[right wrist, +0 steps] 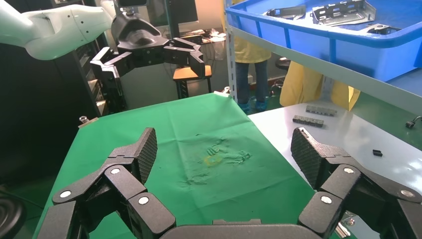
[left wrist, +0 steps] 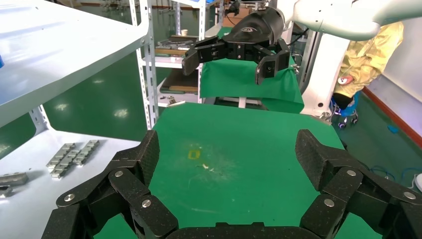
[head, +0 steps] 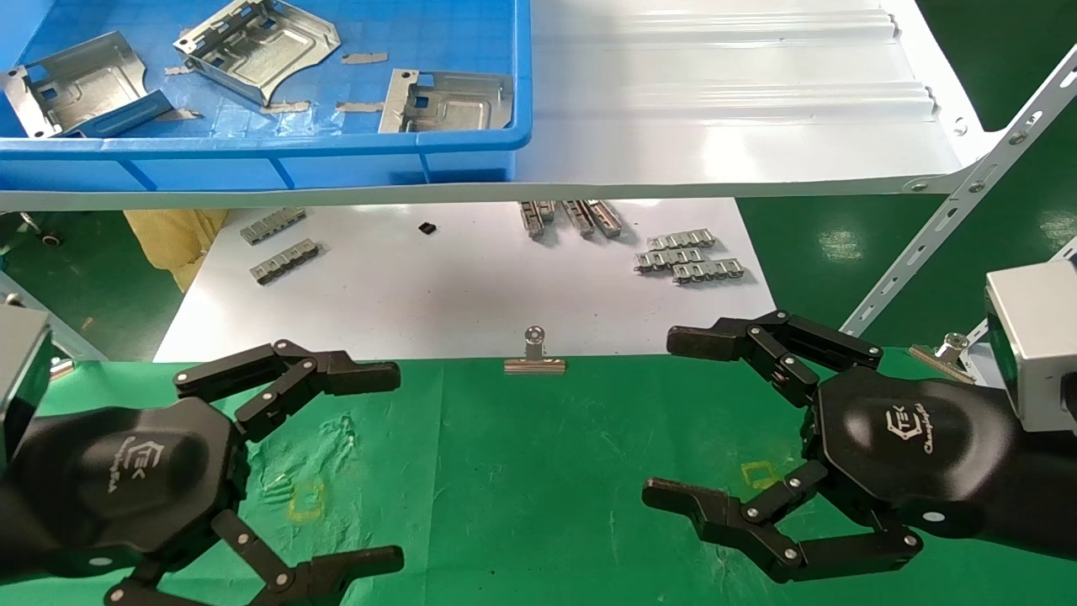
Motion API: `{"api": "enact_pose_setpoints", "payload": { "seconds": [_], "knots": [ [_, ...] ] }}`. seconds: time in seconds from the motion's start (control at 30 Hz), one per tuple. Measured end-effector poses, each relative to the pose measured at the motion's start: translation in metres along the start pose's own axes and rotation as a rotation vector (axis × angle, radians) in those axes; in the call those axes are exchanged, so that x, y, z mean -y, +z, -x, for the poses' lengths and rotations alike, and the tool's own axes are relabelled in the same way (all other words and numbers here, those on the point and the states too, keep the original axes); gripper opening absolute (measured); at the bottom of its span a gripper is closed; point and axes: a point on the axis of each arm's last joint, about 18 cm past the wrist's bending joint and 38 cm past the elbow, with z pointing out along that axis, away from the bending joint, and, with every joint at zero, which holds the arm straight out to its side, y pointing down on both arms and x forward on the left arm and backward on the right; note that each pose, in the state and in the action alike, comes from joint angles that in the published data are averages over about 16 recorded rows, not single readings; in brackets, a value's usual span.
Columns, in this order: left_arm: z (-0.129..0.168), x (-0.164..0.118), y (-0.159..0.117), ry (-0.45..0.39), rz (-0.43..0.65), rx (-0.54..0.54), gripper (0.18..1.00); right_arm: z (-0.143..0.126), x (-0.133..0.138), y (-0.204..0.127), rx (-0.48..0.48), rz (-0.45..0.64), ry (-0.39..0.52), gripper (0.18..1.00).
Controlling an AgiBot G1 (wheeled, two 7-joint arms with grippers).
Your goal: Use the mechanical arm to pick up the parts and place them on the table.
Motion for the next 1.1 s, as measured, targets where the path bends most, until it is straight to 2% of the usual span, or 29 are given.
{"api": "enact_pose_setpoints", "payload": {
  "seconds": [0.37, 0.57, 0.77, 0.9, 1.1],
  "knots": [
    [0.000, 0.000, 0.000, 0.000, 0.000, 0.000, 1.001, 0.000, 0.000, 0.000, 0.000, 0.000, 0.000, 0.947],
    [0.000, 0.000, 0.000, 0.000, 0.000, 0.000, 1.001, 0.000, 0.000, 0.000, 0.000, 0.000, 0.000, 0.873],
    [0.001, 0.003, 0.000, 0.008, -0.001, 0.004, 1.001, 0.000, 0.000, 0.000, 0.000, 0.000, 0.000, 0.766],
    [0.010, 0.012, 0.000, 0.034, 0.002, 0.024, 1.001, 0.000, 0.000, 0.000, 0.000, 0.000, 0.000, 0.663],
    [0.055, 0.038, -0.001, 0.094, 0.015, 0.131, 1.001, 0.000, 0.000, 0.000, 0.000, 0.000, 0.000, 0.520]
  ]
}}
